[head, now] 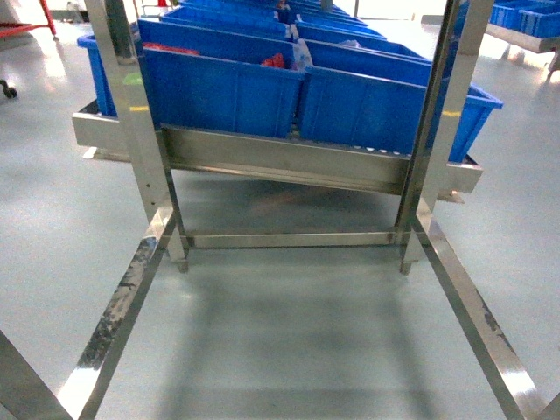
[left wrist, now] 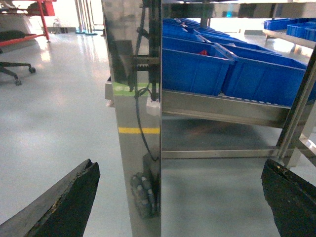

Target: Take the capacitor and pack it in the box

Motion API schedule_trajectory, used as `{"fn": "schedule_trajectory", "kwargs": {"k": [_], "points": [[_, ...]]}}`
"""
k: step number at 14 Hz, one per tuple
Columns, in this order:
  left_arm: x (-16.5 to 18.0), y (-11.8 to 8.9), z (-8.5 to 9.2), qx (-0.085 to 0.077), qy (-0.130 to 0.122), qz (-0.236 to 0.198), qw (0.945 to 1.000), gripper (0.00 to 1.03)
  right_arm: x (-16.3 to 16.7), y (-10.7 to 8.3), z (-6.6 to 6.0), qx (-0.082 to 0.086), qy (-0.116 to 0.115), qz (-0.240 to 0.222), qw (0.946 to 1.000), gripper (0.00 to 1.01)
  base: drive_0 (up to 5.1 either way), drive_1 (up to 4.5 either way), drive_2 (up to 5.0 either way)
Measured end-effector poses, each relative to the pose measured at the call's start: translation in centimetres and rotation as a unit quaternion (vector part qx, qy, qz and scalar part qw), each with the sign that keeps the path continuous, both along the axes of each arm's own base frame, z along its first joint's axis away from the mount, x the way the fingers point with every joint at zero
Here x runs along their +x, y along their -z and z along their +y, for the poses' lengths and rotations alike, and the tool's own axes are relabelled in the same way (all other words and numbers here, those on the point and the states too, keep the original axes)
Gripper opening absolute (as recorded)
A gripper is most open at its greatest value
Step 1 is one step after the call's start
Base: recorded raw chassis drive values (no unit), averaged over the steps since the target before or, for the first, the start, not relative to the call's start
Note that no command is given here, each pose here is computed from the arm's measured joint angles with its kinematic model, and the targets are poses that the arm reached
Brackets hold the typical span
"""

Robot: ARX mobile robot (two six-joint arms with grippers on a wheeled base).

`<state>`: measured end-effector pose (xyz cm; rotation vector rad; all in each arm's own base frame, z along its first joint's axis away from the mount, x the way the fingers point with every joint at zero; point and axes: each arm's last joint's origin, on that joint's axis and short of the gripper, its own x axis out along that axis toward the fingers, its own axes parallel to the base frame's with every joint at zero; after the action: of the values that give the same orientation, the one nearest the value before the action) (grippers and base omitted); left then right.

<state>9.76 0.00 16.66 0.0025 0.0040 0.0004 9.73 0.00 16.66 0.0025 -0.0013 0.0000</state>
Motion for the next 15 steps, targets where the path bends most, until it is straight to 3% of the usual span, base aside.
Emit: {"fn": "schedule_trajectory", "kwargs": {"k": [15], "points": [[0.0,0.01,0.0,0.0,0.0,0.001,1.0,0.98,0.0,0.01,0.0,0.0,0.0,0.001,1.0,0.98,0.0,0.0,0.0]]}}
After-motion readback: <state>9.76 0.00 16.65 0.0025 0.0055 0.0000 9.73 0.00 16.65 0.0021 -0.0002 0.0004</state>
